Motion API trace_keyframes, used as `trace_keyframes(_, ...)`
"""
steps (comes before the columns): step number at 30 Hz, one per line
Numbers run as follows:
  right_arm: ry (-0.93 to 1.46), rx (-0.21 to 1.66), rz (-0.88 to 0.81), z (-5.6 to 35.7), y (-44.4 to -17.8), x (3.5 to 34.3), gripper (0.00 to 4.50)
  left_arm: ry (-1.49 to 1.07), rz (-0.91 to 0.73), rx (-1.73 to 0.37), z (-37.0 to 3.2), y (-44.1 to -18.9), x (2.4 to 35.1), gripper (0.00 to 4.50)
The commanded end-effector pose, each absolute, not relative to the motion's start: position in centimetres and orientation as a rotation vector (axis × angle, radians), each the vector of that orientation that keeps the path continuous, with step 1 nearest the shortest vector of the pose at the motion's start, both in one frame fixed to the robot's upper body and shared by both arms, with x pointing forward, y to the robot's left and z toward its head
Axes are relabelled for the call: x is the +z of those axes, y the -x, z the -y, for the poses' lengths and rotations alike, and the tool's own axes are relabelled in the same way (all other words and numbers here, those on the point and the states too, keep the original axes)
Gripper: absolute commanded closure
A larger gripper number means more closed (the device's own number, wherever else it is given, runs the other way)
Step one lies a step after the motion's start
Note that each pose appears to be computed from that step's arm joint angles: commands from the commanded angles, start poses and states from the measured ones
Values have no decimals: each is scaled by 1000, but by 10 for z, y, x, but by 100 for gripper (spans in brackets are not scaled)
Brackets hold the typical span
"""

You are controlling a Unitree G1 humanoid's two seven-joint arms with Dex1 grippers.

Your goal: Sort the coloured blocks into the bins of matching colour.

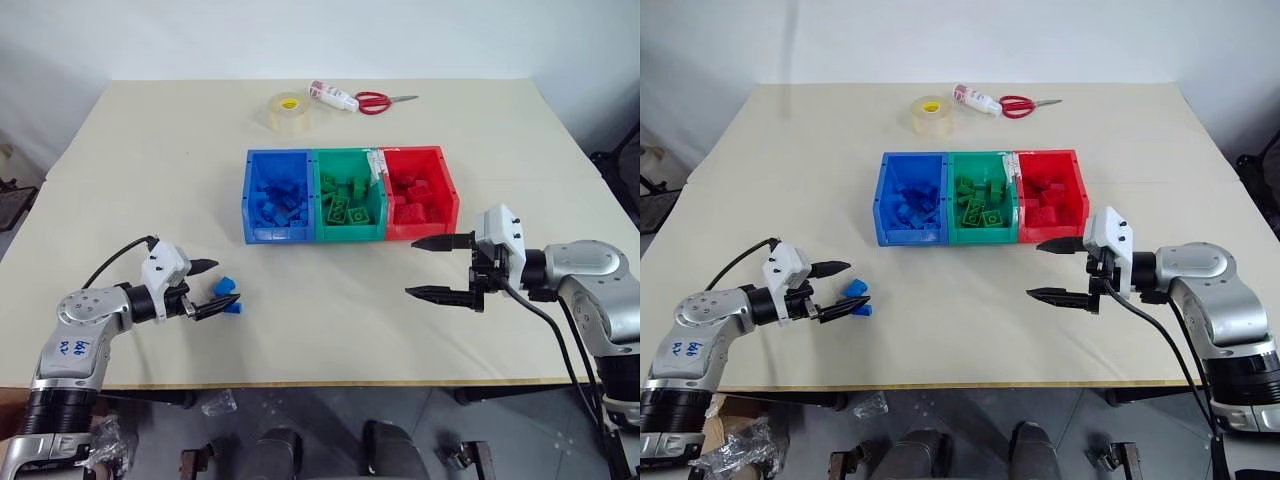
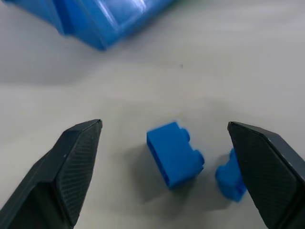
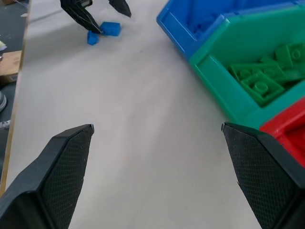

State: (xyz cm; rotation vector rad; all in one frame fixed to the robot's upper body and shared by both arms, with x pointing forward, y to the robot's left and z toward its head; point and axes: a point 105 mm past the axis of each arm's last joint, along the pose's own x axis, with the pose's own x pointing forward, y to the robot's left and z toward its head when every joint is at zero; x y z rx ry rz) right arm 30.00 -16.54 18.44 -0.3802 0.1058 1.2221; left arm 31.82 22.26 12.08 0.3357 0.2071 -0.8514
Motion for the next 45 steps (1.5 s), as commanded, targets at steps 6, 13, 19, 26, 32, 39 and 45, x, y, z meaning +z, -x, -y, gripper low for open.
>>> trace_keyframes(6,407,1186,-62,169,-293,197,0,-361,-275,-852,-224,-323,110,186)
trace_keyframes(13,411,1173,-61,171,-294,198,0,-393,-223,-873,-220,-325,120,355)
trace_keyframes(19,411,1164,-53,169,-295,199,0,-351,39,-899,-185,-349,190,355)
trace_keyframes(26,407,1154,-45,168,-294,200,0,-332,59,-852,-163,-406,220,320)
trace_keyframes(32,406,1146,-42,169,-293,200,0,-284,76,-867,-147,-427,226,136)
trace_keyframes(39,400,1144,-46,169,-292,198,0,-326,52,-950,-154,-410,217,2)
trace_keyframes(45,391,1178,-53,165,-296,196,0,-367,71,-1031,-201,-356,211,2)
